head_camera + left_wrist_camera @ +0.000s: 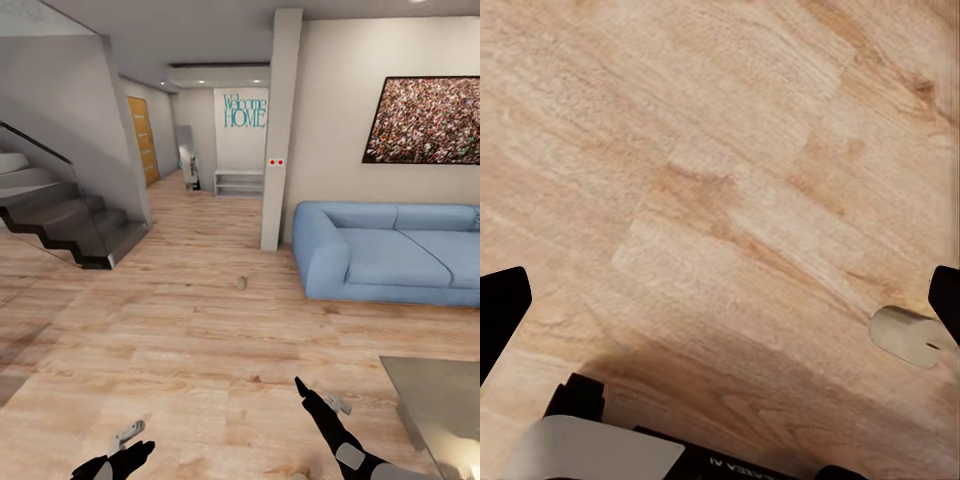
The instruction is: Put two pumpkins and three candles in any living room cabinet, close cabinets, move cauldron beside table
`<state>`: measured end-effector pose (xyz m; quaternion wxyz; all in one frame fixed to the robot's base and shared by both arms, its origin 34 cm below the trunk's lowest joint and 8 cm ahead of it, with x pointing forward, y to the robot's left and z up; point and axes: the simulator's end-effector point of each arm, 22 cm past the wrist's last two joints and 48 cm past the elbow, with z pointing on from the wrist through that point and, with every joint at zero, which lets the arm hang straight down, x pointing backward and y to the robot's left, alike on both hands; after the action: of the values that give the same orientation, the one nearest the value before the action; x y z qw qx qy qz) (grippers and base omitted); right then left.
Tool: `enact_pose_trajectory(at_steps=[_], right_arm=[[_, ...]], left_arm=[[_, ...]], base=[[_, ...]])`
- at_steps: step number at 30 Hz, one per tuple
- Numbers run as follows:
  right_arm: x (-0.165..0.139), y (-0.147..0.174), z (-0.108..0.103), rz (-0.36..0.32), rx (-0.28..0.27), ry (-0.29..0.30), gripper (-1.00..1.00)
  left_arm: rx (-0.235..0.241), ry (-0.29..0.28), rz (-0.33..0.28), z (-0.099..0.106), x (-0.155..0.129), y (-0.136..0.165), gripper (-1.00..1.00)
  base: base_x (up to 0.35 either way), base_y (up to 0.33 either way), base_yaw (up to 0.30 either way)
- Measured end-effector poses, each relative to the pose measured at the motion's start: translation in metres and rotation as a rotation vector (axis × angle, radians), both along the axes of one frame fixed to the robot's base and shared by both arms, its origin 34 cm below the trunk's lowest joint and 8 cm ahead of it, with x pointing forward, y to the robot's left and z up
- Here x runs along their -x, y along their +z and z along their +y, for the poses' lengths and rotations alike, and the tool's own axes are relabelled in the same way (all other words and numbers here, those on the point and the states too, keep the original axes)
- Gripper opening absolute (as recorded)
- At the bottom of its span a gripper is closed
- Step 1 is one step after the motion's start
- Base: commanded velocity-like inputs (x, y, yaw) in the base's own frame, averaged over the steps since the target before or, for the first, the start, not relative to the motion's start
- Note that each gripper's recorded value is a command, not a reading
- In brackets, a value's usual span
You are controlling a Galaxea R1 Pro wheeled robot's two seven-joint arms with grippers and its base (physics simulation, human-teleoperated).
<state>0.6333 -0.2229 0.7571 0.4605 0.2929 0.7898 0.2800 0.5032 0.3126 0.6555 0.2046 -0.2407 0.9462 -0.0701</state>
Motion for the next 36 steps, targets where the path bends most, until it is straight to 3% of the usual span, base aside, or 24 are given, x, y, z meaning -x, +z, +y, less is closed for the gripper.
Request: enact_pose_trajectory(at_steps=[17,25,36], right_arm=[[-0.0026,0.0092,0.0012,-0.023,-0.01,0.006,1.0],[-0.003,0.0092,0.0013,-0.021,-0.011,0.006,1.0],[-0.0035,0.0077,0.0021,-0.019,-0.012,0.007,1.0]], left_arm=[[0.001,0.001,-0.015,0.0,-0.0041,0.0056,1.0],[0.0,0.0,-0.015,0.0,-0.0043,0.0057,1.0],[0.001,0.002,-0.015,0.0002,-0.0049,0.0046,1.0]], base=[[0.227,0.056,-0.241],[0.254,0.127,-0.022],[0.018,0.006,0.0]])
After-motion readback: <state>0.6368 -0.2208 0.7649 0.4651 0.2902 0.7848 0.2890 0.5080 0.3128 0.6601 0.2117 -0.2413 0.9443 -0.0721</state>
